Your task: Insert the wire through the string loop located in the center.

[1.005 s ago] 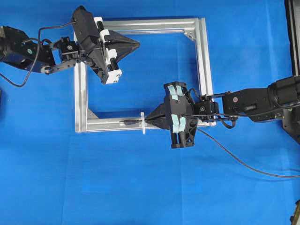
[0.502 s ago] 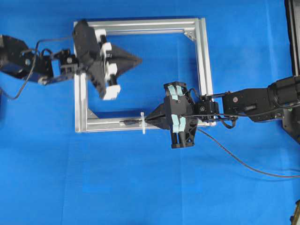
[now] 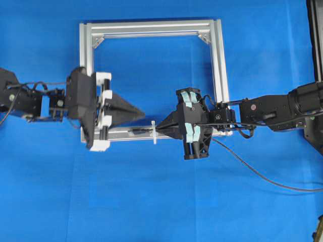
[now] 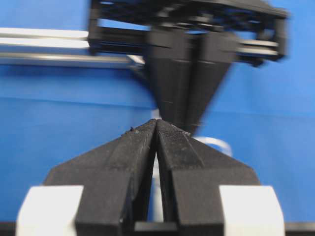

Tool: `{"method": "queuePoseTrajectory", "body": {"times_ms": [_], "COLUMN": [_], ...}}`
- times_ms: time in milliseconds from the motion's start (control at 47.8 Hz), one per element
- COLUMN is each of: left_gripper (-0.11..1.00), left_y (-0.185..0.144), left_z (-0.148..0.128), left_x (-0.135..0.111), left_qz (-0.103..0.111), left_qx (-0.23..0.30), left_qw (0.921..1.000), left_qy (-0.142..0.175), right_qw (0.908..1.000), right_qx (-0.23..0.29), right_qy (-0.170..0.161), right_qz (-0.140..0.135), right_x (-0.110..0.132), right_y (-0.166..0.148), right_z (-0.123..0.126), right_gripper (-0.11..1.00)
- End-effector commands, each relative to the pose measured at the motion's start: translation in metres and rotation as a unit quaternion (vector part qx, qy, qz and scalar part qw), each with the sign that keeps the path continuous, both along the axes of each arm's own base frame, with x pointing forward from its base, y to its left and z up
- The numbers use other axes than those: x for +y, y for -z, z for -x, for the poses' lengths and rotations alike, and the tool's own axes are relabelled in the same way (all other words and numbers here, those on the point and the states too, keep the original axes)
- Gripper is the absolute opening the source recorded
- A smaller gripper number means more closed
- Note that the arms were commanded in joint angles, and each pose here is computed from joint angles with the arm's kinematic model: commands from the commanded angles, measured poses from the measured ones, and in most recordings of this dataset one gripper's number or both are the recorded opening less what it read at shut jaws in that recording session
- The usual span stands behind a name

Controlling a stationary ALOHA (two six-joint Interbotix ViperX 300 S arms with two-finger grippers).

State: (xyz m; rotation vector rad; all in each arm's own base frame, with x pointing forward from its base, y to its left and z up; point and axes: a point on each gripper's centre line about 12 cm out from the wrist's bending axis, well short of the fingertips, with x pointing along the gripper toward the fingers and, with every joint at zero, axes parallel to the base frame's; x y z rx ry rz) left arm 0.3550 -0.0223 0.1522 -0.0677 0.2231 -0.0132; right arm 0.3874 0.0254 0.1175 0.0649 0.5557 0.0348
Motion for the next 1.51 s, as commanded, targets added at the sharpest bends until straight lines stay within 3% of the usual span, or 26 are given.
{"method": "queuePoseTrajectory", "body": {"times_ms": [0, 607, 712, 900, 984, 1486], "left_gripper": [0.0, 0.02, 0.2, 0.75, 0.9, 0.89], "left_y": [-0.011, -0.008, -0.008, -0.005, -0.005, 0.019], "left_z": [0.0, 0.0, -0.001, -0.001, -0.002, -0.01], "left_x": [-0.01, -0.015, -0.015, -0.016, -0.016, -0.013], "left_qz": [0.001, 0.0, 0.0, 0.0, -0.001, -0.003], "left_qx": [-0.016, -0.003, 0.001, 0.014, 0.019, 0.074], "left_qw": [0.9998, 0.9997, 0.9997, 0.9996, 0.9995, 0.9971], "left_qy": [0.014, 0.023, 0.023, 0.023, 0.024, 0.019], "right_qw": [0.9998, 0.9998, 0.9999, 0.9999, 0.9999, 0.9998], "right_qx": [-0.018, -0.018, -0.017, -0.017, -0.017, -0.018], "right_qy": [-0.001, -0.002, -0.002, -0.003, -0.003, -0.003], "right_qz": [0.0, 0.0, -0.001, 0.0, 0.0, 0.0], "right_x": [0.001, 0.001, 0.002, 0.002, 0.002, 0.002], "right_y": [-0.009, -0.009, -0.009, -0.009, -0.009, -0.009], "right_z": [-0.004, -0.004, -0.004, -0.003, -0.003, -0.003], "right_gripper": [-0.03, -0.03, -0.03, -0.03, -0.03, -0.03]}}
